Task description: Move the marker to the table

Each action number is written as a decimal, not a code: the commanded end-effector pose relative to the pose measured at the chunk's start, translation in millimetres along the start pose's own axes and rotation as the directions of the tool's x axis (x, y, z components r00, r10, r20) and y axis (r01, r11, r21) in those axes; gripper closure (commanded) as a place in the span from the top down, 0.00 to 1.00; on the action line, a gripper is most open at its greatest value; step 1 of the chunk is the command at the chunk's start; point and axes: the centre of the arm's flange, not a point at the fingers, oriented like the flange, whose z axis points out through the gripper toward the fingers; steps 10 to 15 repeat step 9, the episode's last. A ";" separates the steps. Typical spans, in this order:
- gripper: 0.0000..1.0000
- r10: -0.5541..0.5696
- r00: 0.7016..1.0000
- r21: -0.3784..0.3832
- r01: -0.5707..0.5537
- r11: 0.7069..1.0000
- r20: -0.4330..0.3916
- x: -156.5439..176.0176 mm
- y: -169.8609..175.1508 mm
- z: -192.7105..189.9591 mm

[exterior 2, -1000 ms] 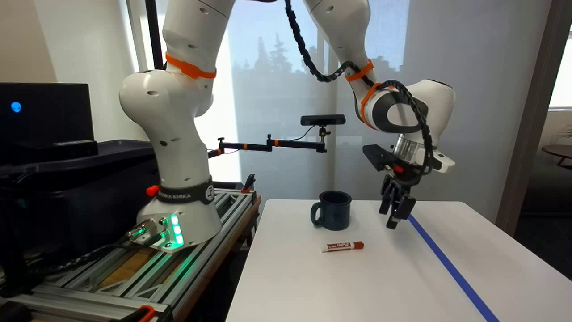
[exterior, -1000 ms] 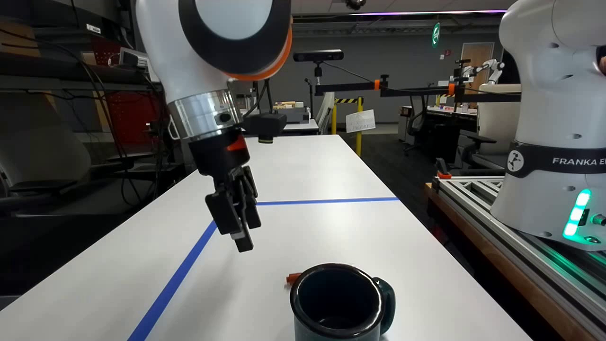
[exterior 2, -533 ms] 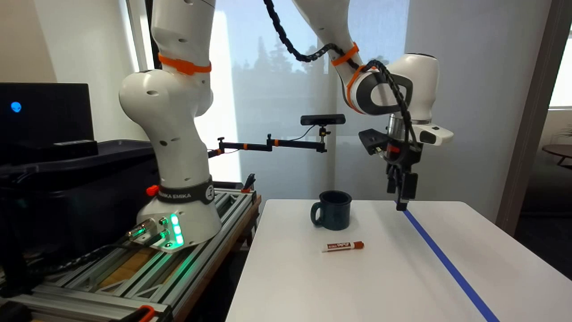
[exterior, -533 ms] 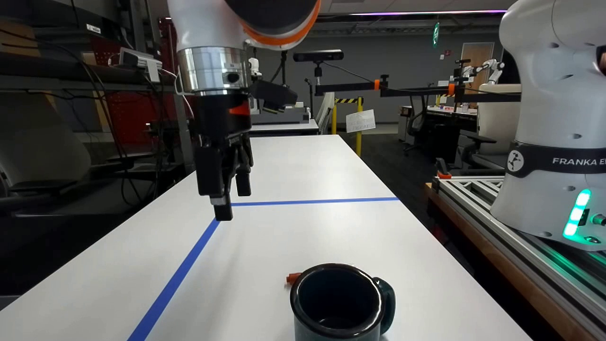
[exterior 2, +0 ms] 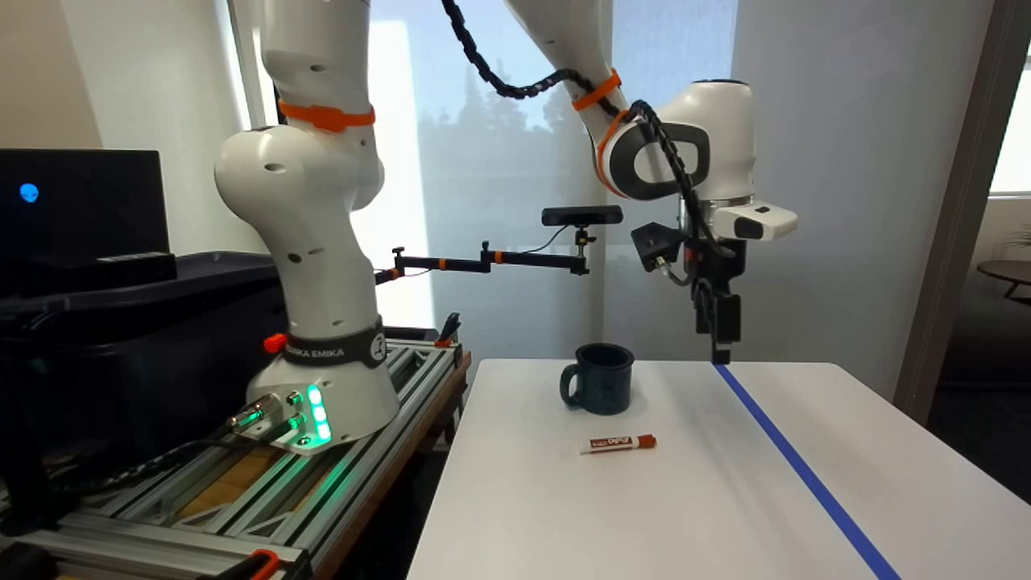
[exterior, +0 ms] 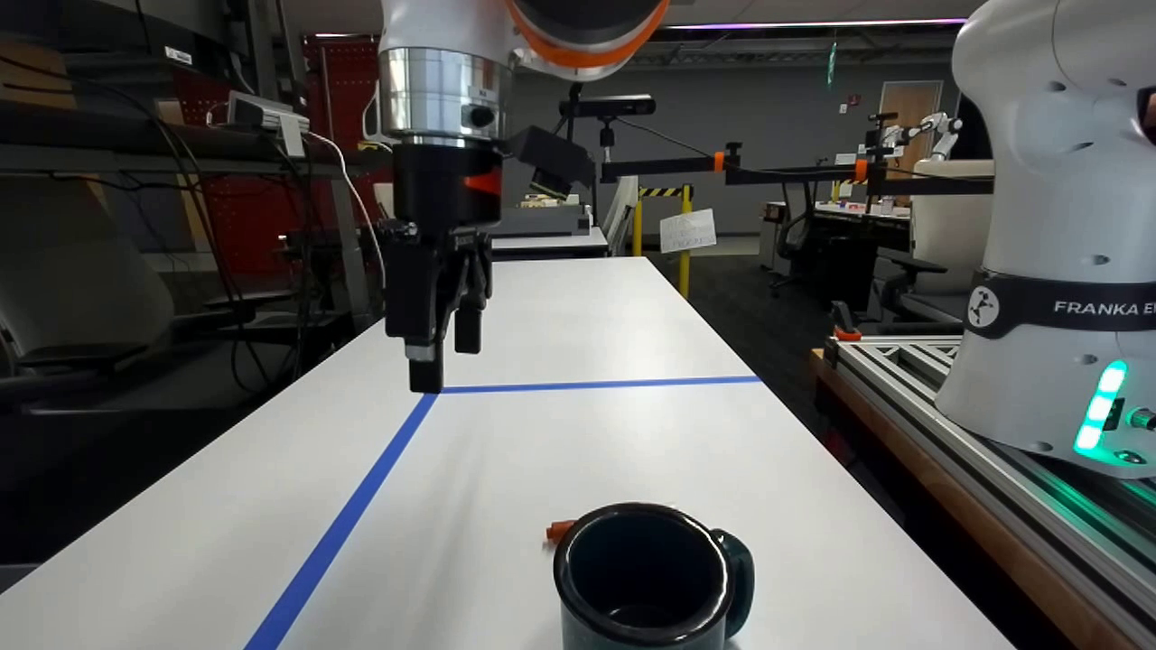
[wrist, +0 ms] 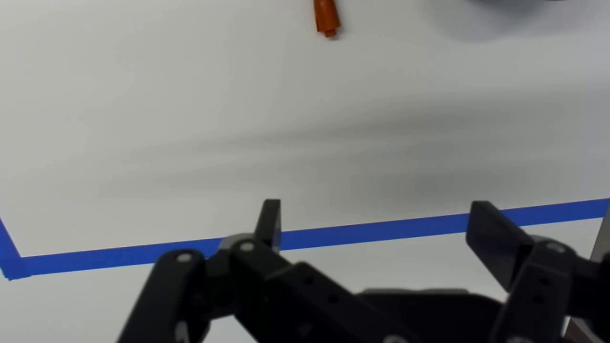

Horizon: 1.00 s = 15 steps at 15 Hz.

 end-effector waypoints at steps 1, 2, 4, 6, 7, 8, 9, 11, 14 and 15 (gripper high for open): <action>1.00 0.000 1.000 0.000 0.000 1.000 -0.001 -1.3 0.2 -1.2; 1.00 0.000 1.000 0.000 0.000 1.000 -0.001 -1.9 0.3 -1.9; 1.00 0.000 1.000 0.000 0.000 1.000 -0.002 -2.2 0.3 -2.4; 1.00 0.000 1.000 0.000 0.000 1.000 -0.002 -2.3 0.3 -2.4; 1.00 0.000 1.000 0.000 0.000 1.000 -0.002 -2.3 0.4 -2.4; 1.00 0.000 1.000 0.000 0.000 1.000 -0.002 -2.3 0.4 -2.4; 1.00 0.000 1.000 0.000 0.000 1.000 -0.002 -2.3 0.4 -2.4; 1.00 0.000 1.000 0.000 0.000 1.000 -0.002 -2.3 0.4 -2.4; 1.00 0.000 1.000 0.000 0.000 1.000 -0.002 -2.3 0.4 -2.4; 1.00 0.000 1.000 0.000 0.000 1.000 -0.002 -2.3 0.4 -2.4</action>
